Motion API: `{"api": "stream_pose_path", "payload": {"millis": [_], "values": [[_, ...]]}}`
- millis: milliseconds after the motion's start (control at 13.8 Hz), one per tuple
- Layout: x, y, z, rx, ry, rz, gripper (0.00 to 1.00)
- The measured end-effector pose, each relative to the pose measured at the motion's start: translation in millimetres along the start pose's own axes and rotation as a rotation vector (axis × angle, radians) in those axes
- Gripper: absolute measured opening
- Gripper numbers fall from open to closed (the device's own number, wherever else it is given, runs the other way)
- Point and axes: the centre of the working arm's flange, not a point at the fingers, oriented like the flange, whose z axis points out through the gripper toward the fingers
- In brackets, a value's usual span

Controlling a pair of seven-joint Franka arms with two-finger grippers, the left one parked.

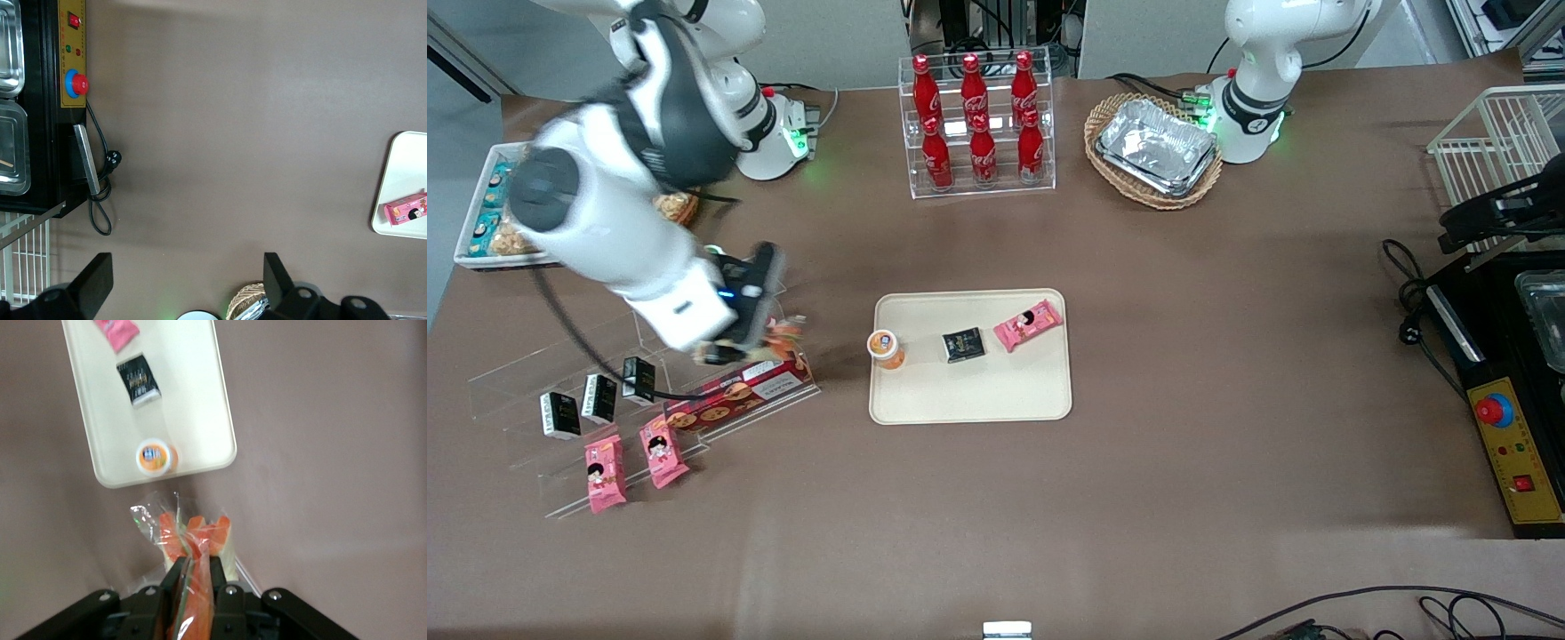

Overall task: Place sandwich on tray
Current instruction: 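Lift the sandwich off the rack and carry it toward the cream tray, then lower the held sandwich onto the tray beside the black pack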

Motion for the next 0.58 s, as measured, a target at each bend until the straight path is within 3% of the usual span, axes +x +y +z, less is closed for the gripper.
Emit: {"api": "stream_pose_path", "payload": {"millis": [289,578], "values": [[104.9,-13.9,57.8,-0.022,0.003,0.043,0.19],[179.5,-37.6,132.5,-0.058,0.023,0.037,0.19]]}}
